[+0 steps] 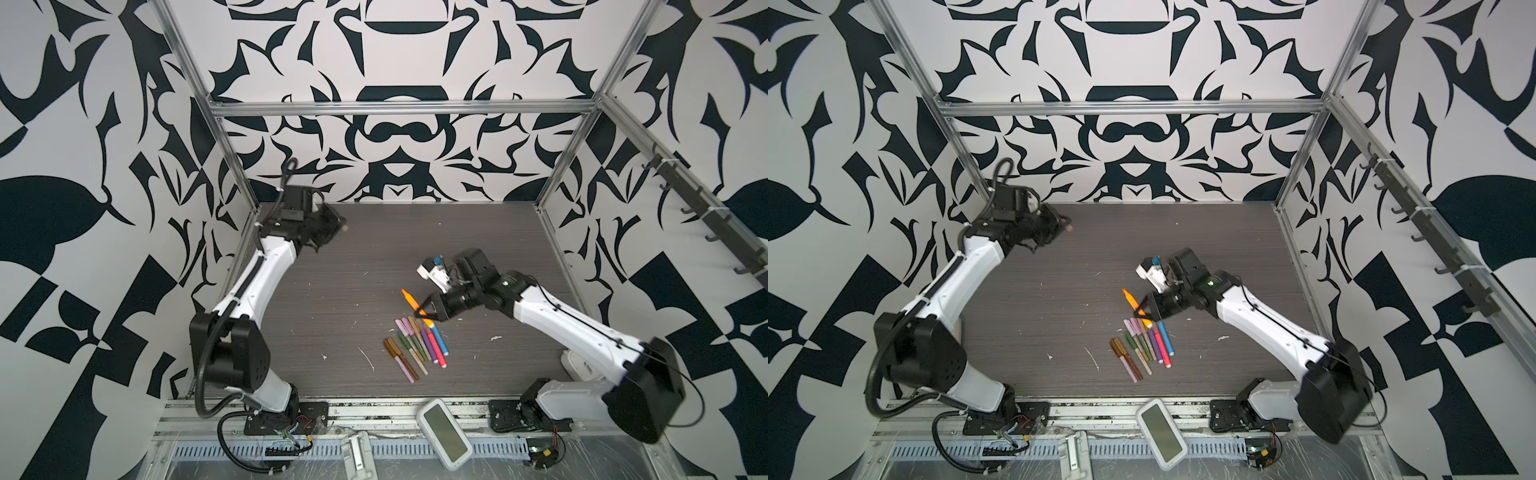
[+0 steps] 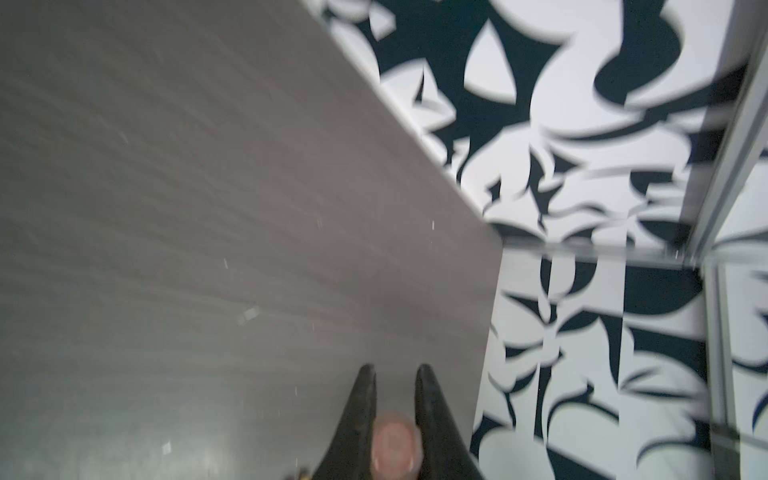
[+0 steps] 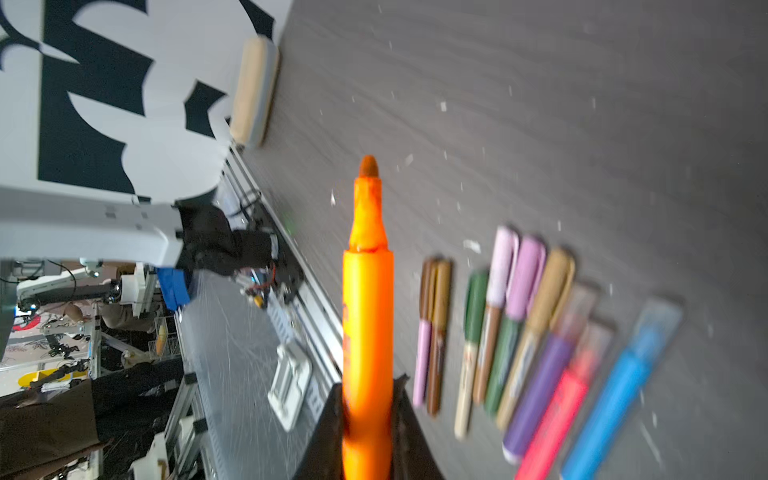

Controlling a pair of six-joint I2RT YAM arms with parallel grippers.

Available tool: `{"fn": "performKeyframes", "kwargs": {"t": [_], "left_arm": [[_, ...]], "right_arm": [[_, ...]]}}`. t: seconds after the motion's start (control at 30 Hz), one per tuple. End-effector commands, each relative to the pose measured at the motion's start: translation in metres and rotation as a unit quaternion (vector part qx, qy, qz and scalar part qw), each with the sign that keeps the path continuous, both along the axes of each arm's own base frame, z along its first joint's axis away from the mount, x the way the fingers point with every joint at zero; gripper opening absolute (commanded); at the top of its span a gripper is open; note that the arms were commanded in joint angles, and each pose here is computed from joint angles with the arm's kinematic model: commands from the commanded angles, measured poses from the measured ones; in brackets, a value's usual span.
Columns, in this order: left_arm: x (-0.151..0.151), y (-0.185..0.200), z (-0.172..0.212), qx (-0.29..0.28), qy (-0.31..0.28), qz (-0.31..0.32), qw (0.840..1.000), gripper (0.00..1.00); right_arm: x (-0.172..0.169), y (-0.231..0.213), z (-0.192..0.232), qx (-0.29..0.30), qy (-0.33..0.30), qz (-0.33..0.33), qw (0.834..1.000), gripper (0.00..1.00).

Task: Open the pen caps
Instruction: 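Draw the left gripper back with the cap while the right holds the highlighter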

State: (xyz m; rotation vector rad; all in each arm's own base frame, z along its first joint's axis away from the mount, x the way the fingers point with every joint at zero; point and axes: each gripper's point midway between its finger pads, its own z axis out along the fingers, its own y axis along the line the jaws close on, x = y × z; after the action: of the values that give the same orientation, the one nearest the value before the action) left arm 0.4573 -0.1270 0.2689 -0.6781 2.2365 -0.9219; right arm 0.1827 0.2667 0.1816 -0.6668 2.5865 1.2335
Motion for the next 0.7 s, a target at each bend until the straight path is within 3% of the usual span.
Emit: {"fn": "performKeyframes", "kwargs": {"t": [0.0,0.1,0.2,0.3,0.47,0.57,0.67], "left_arm": [[-0.009,-0.027,-0.002,0.049,0.000,-0.050,0.998,0.00],[-0.023,-0.051,-0.034,0.090,0.039,-0.079,0.992,0.00],[-0.041,-0.070,-0.082,0.129,0.121,-0.116,0.977,0.00],[-0.061,-0.088,-0.130,0.181,0.205,-0.158,0.949,0.00],[-0.071,-0.116,-0.181,0.258,0.281,-0.189,0.905,0.00],[-0.068,-0.131,-0.202,0.261,0.317,-0.200,0.890,0.00],[-0.063,-0.141,-0.221,0.249,0.332,-0.203,0.887,0.00]], "right_arm": [[-0.003,-0.012,0.001,-0.013,-0.001,-0.022,1.000,0.00],[0.008,-0.017,-0.001,-0.026,-0.011,-0.047,0.999,0.00],[0.023,-0.028,-0.003,-0.052,-0.027,-0.082,0.995,0.00],[0.039,-0.049,-0.007,-0.100,-0.051,-0.126,0.986,0.00],[0.065,-0.097,-0.020,-0.187,-0.073,-0.231,0.952,0.00],[0.071,-0.108,-0.022,-0.188,-0.056,-0.255,0.947,0.00],[0.072,-0.113,-0.022,-0.187,-0.051,-0.265,0.945,0.00]]}}
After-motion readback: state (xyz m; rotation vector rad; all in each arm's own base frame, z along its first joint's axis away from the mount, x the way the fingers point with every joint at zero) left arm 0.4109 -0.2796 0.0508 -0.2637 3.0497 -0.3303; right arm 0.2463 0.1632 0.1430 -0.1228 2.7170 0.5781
